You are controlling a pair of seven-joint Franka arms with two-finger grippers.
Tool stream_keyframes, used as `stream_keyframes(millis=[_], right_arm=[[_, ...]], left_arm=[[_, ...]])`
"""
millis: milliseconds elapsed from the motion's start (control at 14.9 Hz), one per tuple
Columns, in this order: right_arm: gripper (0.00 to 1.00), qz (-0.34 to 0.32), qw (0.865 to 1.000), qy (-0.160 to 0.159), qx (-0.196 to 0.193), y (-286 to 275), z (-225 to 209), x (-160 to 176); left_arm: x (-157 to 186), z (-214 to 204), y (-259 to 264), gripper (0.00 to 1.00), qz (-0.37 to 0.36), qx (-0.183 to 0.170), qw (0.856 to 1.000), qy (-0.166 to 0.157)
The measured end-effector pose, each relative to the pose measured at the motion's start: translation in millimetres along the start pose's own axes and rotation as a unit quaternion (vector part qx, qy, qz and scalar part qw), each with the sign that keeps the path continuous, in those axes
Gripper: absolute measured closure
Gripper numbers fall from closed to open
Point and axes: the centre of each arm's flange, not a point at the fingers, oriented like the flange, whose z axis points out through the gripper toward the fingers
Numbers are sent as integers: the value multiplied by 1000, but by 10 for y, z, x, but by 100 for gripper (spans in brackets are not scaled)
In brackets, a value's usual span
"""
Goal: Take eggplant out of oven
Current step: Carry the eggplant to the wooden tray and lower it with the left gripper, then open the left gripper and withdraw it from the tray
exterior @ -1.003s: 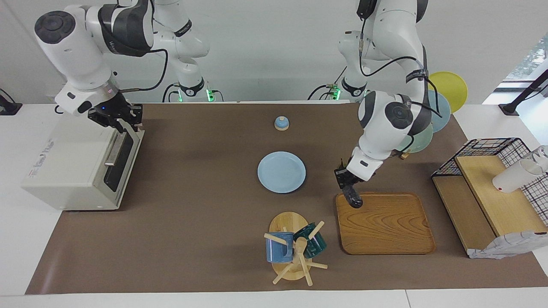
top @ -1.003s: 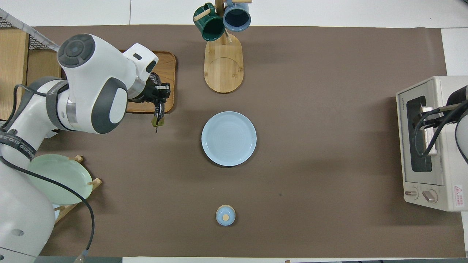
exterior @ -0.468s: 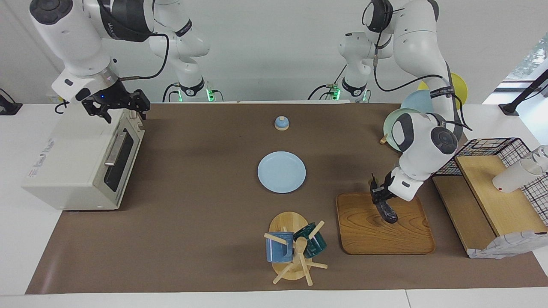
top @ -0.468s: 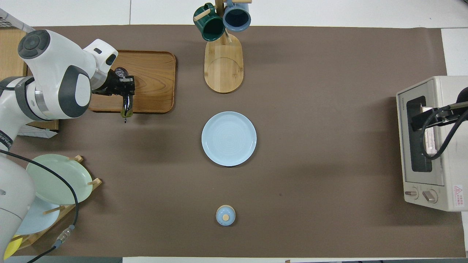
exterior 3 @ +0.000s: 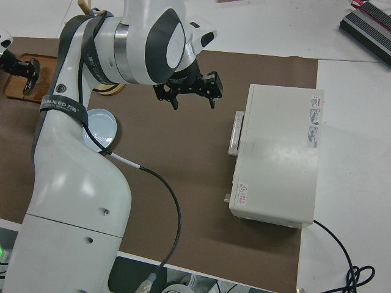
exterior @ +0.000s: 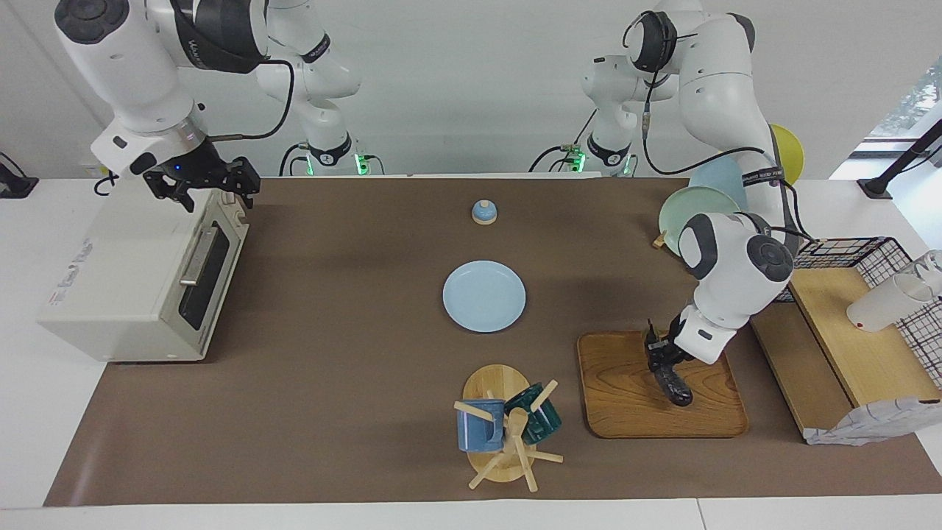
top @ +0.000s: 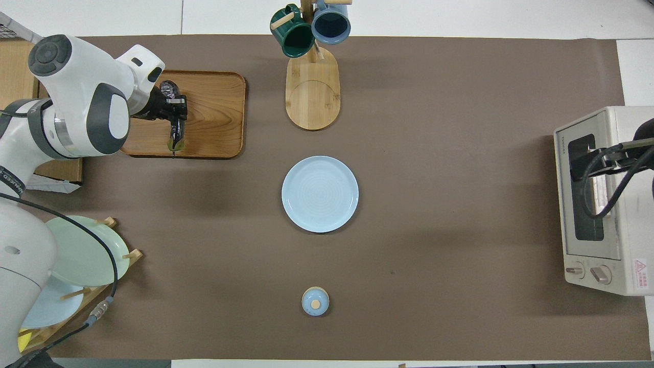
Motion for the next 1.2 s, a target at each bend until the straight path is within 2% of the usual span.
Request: stream_keyframes(millis=[468, 669, 870, 1137, 1204], right_arm=[[0, 8, 1000, 8, 3, 28, -61, -2], [0, 14, 999, 12, 33, -31, -70, 5], [0, 15, 999, 13, 39, -33, -72, 6], [0, 15, 999, 13, 39, -29, -74, 5], [0, 15, 999, 13, 39, -29, -75, 5]], left_arm=[[7, 5, -13, 72, 25, 0, 1000, 1], [8, 5, -14, 72, 29, 0, 1000, 1], [5, 5, -13, 44, 31, 0, 1000, -1], [17, -121, 13, 3, 34, 0, 999, -24], [38, -195, 29, 0, 35, -1, 999, -25]])
